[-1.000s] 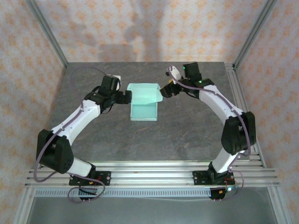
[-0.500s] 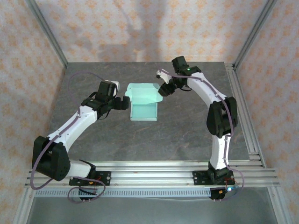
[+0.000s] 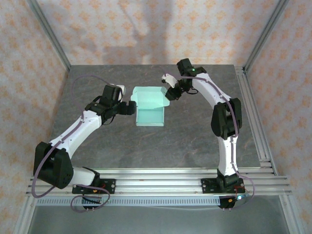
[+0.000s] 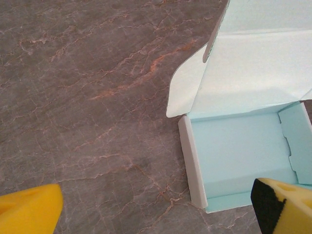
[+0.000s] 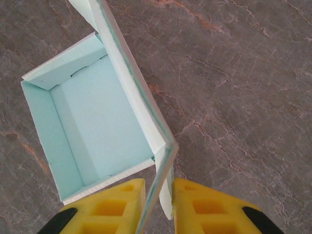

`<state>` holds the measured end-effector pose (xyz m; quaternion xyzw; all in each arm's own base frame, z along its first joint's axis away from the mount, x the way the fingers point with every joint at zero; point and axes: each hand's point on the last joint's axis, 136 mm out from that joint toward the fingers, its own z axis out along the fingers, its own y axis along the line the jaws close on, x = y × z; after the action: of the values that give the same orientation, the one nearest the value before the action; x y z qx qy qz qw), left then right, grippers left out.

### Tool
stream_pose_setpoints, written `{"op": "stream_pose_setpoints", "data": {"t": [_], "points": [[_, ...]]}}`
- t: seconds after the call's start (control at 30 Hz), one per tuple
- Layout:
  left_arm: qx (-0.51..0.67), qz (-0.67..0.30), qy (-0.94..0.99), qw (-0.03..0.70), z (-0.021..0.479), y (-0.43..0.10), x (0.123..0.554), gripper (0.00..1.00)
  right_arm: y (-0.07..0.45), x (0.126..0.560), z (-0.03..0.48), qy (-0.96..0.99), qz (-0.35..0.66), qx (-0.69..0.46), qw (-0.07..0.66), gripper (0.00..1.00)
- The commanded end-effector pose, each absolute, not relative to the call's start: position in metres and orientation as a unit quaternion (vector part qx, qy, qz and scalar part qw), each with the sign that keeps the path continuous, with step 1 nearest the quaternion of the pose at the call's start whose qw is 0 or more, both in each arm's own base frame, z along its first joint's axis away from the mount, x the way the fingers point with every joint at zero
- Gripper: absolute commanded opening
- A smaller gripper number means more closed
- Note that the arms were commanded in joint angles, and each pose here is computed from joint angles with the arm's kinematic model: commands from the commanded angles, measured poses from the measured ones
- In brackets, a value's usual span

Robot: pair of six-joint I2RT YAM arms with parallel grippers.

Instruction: Fold the paper box

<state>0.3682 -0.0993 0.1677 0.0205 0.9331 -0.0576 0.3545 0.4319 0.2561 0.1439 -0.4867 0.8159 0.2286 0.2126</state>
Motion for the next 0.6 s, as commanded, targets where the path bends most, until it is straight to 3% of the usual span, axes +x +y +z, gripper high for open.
{"op": "stream_pose_setpoints", "data": {"t": [0.0, 0.1, 0.17, 0.37, 0.57], "points": [[0.03, -0.058, 0.932, 0.356, 0.1684, -0.0994, 0.3724, 1.0, 0.2582, 0.4252, 0.1437, 0.808, 0.235, -0.504, 0.194, 0.21], [0.032, -0.059, 0.933, 0.353, 0.1668, -0.1001, 0.3722, 1.0, 0.2572, 0.4243, 0.143, 0.808, 0.234, -0.508, 0.184, 0.15], [0.032, -0.059, 0.933, 0.353, 0.1666, -0.1004, 0.3725, 1.0, 0.2576, 0.4242, 0.1445, 0.807, 0.235, -0.51, 0.183, 0.02], [0.032, -0.058, 0.933, 0.355, 0.167, -0.1, 0.373, 1.0, 0.2572, 0.4217, 0.148, 0.802, 0.233, -0.518, 0.183, 0.0], [0.033, -0.062, 0.933, 0.353, 0.1668, -0.1009, 0.3733, 1.0, 0.2589, 0.4272, 0.1433, 0.806, 0.23, -0.512, 0.187, 0.22]]}}
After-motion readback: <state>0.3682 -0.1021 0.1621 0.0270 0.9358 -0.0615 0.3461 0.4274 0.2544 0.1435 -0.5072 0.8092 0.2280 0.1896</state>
